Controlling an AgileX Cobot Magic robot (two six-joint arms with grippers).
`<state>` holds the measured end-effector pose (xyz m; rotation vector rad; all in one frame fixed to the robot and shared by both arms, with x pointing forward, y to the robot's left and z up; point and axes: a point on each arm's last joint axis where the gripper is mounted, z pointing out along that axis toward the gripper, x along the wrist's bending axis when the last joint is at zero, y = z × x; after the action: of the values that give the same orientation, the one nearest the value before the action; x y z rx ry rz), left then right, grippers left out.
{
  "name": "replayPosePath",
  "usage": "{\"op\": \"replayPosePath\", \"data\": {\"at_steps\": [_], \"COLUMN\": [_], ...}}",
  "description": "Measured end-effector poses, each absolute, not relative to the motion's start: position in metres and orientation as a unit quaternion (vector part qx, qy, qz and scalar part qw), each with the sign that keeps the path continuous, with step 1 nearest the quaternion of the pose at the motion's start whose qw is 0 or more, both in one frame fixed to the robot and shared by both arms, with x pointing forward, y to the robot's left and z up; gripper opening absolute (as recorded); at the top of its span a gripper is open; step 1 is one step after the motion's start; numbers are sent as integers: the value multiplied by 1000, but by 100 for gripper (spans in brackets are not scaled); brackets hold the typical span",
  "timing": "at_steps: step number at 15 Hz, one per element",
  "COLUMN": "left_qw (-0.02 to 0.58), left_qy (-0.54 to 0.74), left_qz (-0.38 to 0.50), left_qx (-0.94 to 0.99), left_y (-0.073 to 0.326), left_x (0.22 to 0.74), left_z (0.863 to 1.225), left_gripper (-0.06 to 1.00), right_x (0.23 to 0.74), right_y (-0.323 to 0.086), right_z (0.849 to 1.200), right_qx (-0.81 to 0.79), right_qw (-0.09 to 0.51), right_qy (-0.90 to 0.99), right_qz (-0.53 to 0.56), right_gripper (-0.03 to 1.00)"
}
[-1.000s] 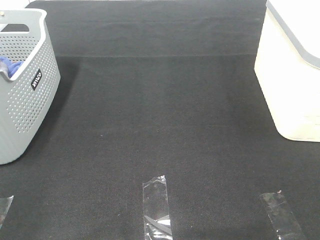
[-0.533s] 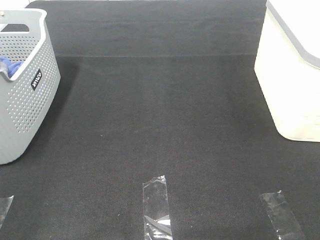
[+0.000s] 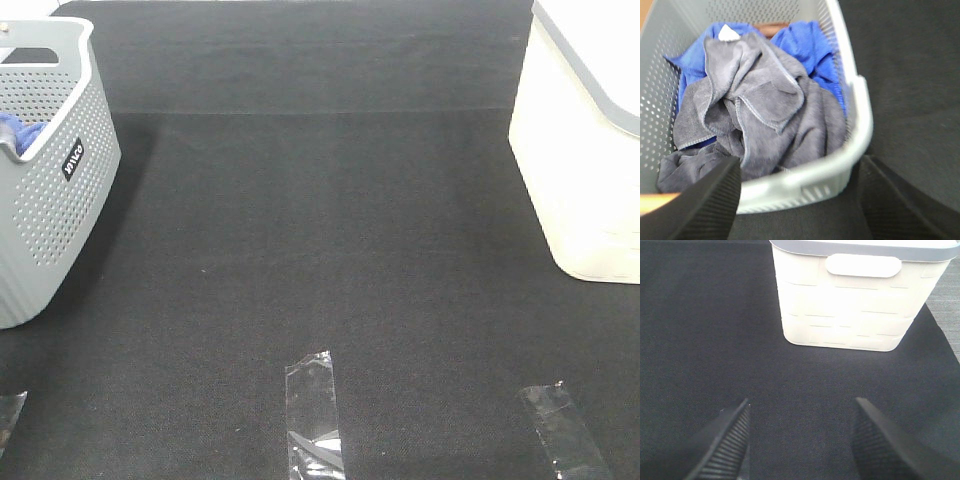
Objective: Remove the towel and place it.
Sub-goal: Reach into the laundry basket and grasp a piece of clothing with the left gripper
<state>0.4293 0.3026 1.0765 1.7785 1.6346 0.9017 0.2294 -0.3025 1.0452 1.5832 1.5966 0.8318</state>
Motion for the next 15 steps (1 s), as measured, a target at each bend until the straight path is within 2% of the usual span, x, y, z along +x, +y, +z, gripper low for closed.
{"op": "replayPosePath", "data": {"at_steps": [4,8,11,15], "left_qw": [222,168,165,176], "left_qy": [685,731,746,777], "left_qz": [285,256,261,237], "left_qx": [632,609,590,555], "left_y": [317,347,367,391], "left_x": [516,578,620,666], "left_z": [1078,1074,1071,1047], "left_gripper": [64,64,64,64], "right_x": [229,229,229,229], "right_y": [-303,-303,-303,-303], "right_z": [1045,1045,1045,1045], "right_qx": [615,615,615,615], "right_qw": [364,364,364,364], "right_qy": [620,620,620,620], "right_qz": [323,323,323,323], "right_gripper": [57,57,57,57]}}
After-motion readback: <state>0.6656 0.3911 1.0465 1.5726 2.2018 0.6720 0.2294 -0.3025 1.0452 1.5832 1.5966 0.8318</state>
